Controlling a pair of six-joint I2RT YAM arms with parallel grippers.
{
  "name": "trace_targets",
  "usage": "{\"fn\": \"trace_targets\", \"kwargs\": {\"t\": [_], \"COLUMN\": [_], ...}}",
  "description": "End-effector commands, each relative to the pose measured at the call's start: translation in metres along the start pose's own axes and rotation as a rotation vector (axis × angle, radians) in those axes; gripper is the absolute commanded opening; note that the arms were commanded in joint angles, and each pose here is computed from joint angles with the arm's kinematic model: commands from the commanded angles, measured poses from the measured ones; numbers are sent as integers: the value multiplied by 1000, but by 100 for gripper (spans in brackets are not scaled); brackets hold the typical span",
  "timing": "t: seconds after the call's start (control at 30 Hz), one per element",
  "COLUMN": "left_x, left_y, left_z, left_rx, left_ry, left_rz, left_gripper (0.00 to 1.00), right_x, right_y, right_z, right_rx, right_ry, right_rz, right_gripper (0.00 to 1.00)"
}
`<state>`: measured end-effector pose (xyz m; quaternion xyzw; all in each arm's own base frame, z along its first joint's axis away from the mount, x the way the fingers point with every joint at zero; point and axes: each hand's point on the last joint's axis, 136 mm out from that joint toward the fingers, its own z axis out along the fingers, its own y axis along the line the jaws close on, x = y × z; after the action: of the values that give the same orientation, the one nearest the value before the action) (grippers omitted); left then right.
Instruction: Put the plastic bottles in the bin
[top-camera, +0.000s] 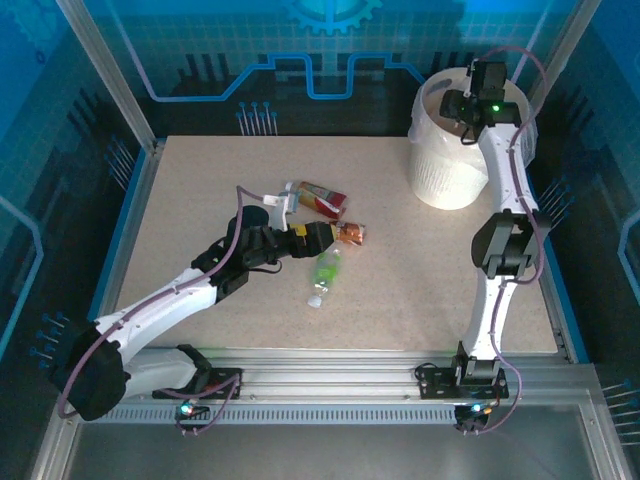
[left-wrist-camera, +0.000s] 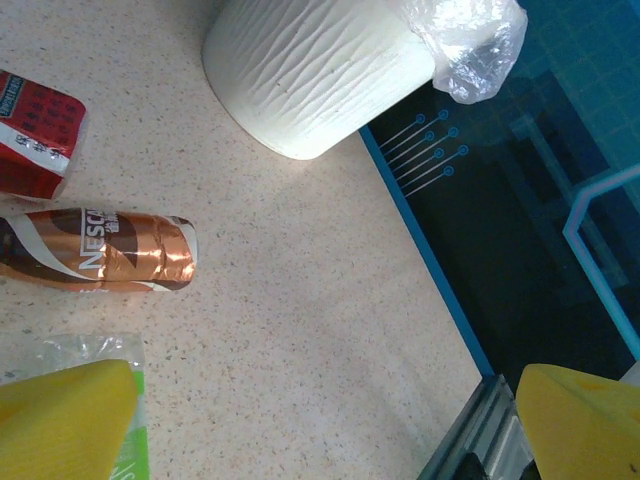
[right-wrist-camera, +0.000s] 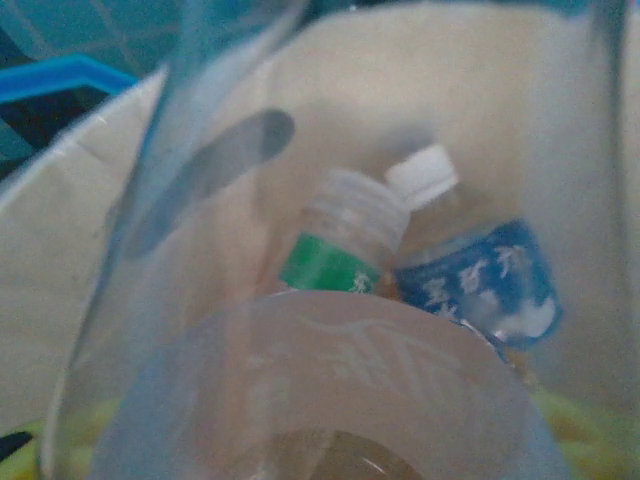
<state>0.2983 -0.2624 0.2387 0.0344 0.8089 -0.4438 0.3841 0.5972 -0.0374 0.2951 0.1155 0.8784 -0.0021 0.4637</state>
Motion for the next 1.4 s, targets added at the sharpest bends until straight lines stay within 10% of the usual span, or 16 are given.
{"fn": "trace_targets", "kwargs": {"t": [0.0, 0.27, 0.9, 1.37], "left_x": [-1, -1, -1, 10], "left_y": [10, 14, 20, 59], "left_z": [2, 4, 10, 9], "left_rx": [-45, -55, -77, -281], "left_ry": [-5, -8, 3, 40], "left_rz": [-10, -25, -27, -65], "left_gripper": [99, 99, 99, 99], "right_x": [-1, -17, -54, -12], "right_y": [-5, -27, -23, 37], "right_z": [-3, -17, -95, -164], "right_rx": [7, 76, 34, -198], "right_ry": [31, -5, -137, -122], "right_rz": [48, 154, 139, 13], "right_gripper": [74, 100, 100, 100]}}
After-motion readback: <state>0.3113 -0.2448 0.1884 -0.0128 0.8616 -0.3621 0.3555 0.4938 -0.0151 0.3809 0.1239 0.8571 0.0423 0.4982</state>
